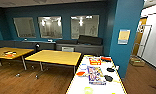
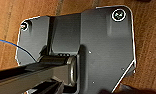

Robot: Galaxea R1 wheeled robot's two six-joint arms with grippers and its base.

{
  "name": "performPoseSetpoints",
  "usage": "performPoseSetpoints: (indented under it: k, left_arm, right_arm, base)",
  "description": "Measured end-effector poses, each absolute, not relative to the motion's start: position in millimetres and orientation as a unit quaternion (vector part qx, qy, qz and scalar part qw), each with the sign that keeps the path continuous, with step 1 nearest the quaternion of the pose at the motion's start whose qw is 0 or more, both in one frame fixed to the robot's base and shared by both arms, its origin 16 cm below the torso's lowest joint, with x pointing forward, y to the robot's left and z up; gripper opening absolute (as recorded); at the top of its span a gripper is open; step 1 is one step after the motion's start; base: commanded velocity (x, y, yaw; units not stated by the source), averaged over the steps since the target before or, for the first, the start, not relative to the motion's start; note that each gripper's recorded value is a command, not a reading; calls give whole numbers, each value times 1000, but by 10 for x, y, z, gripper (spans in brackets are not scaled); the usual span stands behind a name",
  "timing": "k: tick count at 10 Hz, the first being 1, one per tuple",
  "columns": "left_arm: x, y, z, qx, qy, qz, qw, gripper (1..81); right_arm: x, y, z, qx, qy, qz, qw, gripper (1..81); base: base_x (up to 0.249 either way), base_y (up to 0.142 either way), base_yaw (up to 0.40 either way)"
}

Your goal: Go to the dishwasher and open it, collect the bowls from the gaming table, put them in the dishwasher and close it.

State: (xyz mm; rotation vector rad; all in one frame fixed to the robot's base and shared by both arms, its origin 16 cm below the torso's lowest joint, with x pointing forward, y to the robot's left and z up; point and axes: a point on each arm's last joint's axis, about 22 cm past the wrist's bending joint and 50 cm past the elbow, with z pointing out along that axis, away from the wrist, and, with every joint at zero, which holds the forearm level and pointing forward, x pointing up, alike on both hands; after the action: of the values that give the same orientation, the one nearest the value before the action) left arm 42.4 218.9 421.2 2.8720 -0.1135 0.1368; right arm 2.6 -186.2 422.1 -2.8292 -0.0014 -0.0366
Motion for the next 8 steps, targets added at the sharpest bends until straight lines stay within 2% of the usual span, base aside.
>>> performPoseSetpoints:
  k: [2,3,8]
  left_arm:
    - [381,2188,4209,990,-39,44,132,811]
    - [404,2184,4211,989,-39,45,132,811]
    - [380,2178,4210,989,-38,44,133,811]
  right_arm:
    - [25,-1878,4220,-988,0,-13,154,811]
    - [-9,-1875,4218,-988,0,-11,155,811]
    - [41,-1856,4223,-988,-1,-13,156,811]
  base:
    - [0,0,-306]
    - [0,0,-99]
    - [0,0,0]
